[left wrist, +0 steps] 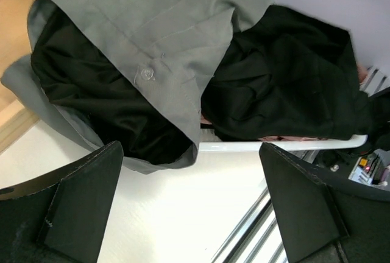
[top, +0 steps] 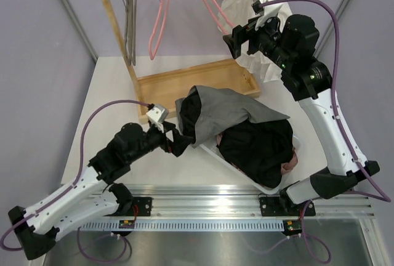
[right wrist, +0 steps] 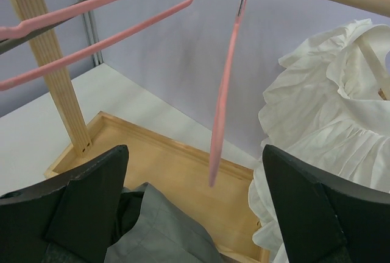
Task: Remove the skirt from the hanger
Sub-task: Place the hanger at the clothesline.
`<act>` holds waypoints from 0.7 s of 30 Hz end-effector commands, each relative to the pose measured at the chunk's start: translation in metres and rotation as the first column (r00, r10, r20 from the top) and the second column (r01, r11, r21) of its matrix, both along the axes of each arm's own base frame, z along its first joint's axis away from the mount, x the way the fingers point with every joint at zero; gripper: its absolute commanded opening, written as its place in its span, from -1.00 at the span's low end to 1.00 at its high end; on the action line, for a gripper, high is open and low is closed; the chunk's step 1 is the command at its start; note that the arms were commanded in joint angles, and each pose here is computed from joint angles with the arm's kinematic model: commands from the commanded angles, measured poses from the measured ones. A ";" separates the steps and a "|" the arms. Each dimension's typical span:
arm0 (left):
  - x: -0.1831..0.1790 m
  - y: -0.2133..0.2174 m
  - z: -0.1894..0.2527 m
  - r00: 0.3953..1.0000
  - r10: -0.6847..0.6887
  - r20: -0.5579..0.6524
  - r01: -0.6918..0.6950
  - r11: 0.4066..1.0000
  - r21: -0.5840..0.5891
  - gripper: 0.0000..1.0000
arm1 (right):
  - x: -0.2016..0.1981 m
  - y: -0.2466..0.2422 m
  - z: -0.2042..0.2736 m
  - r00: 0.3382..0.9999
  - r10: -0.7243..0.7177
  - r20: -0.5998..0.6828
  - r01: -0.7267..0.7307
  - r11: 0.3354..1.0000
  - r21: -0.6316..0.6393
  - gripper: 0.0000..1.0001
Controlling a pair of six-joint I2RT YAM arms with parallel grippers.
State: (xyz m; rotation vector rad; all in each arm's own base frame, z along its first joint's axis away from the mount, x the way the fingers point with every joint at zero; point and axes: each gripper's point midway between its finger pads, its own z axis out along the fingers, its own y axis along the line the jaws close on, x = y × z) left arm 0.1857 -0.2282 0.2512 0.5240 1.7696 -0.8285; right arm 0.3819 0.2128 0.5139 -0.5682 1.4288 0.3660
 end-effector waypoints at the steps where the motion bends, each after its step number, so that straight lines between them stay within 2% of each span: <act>1: 0.017 -0.015 0.006 1.000 0.011 -0.005 -0.011 1.000 0.004 0.98 | -0.021 -0.010 0.007 0.999 0.027 0.038 -0.025 0.999 -0.034 0.99; 6: 0.035 -0.042 -0.013 0.997 0.013 -0.080 -0.007 0.997 0.077 0.98 | -0.055 -0.029 0.002 0.997 0.062 0.045 -0.059 0.996 -0.066 0.99; 8: 0.043 -0.057 -0.021 0.996 0.003 -0.085 0.006 0.994 0.109 0.98 | -0.072 -0.030 -0.018 0.990 0.139 -0.002 -0.138 0.983 -0.121 0.99; 10: 0.055 -0.064 -0.017 0.997 0.026 -0.070 -0.016 0.990 0.138 0.98 | -0.091 -0.025 -0.054 0.966 0.236 -0.110 -0.252 0.952 -0.172 0.99; 12: 0.067 -0.071 -0.031 0.995 0.053 -0.085 -0.035 0.979 0.202 0.98 | -0.108 -0.030 -0.070 0.953 0.274 -0.129 -0.296 0.932 -0.210 0.99; 13: 0.071 -0.072 -0.034 0.994 0.065 -0.092 -0.043 0.974 0.222 0.98 | -0.118 -0.026 -0.098 0.924 0.327 -0.197 -0.367 0.904 -0.218 0.99; 17: 0.088 -0.084 -0.046 0.988 0.096 -0.119 -0.059 0.958 0.280 0.98 | -0.154 -0.033 -0.132 0.895 0.384 -0.227 -0.434 0.866 -0.246 0.99; 21: 0.093 -0.083 -0.068 0.979 0.133 -0.155 -0.071 0.933 0.353 0.75 | -0.172 -0.039 -0.152 0.884 0.390 -0.257 -0.451 0.857 -0.250 0.99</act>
